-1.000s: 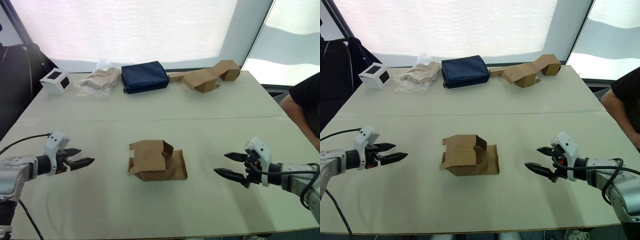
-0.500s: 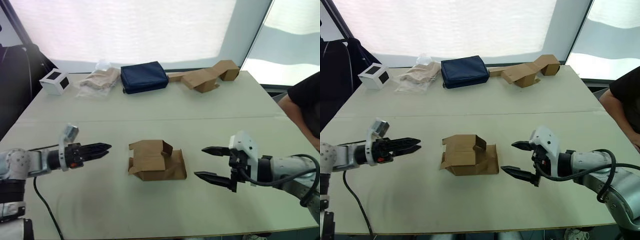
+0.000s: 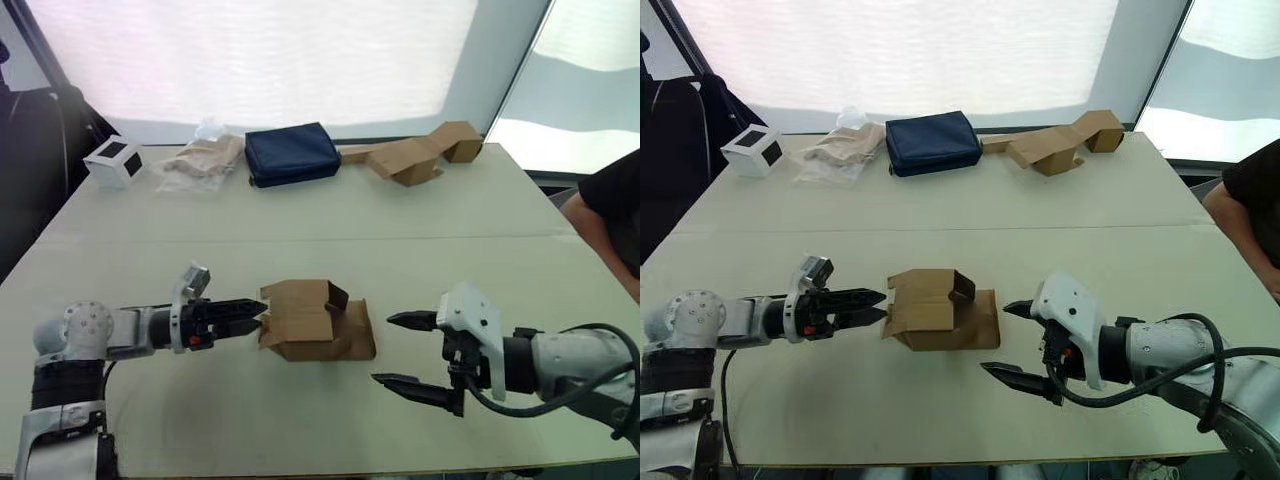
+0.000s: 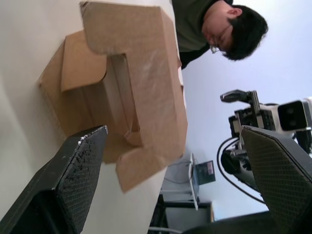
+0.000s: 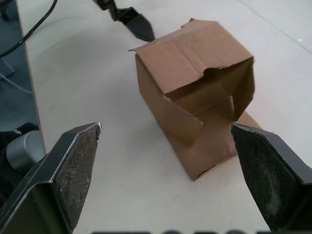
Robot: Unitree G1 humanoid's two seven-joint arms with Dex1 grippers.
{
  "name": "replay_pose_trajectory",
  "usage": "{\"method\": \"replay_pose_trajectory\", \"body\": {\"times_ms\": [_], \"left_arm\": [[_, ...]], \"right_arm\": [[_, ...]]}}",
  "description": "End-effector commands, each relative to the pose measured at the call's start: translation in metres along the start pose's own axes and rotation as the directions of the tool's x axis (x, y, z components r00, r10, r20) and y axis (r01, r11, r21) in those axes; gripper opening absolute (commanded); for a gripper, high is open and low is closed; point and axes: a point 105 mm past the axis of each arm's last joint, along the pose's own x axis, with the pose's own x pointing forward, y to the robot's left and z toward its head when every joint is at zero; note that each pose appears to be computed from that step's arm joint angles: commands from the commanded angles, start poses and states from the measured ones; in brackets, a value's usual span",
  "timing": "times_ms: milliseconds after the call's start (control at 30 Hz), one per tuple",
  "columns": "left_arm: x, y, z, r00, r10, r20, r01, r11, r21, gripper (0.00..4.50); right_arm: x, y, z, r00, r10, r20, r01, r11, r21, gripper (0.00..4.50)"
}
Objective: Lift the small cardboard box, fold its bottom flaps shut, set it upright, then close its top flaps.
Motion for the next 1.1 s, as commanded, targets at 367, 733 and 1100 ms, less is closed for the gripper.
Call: {"method": "replay_pose_trajectory", "body": {"times_ms": [367, 733, 1100], "left_arm": [[0.032, -0.005, 0.001, 0.998, -0.06, -0.027, 0.06, 0.998, 0.023, 4.5], [0.036, -0.004, 0.006, 0.996, -0.085, -0.004, 0.085, 0.996, 0.009, 3.99], [0.038, -0.002, 0.005, 0.997, -0.08, -0.019, 0.081, 0.996, 0.026, 0.06]], "right_arm": [[-0.006, 0.004, 0.003, 1.0, -0.013, 0.005, 0.013, 1.0, -0.029, 4.46], [-0.002, 0.001, 0.003, 1.0, -0.03, 0.006, 0.03, 0.999, -0.019, 4.5], [0.002, -0.003, 0.005, 0.999, -0.044, 0.016, 0.044, 0.999, -0.012, 4.5]]}}
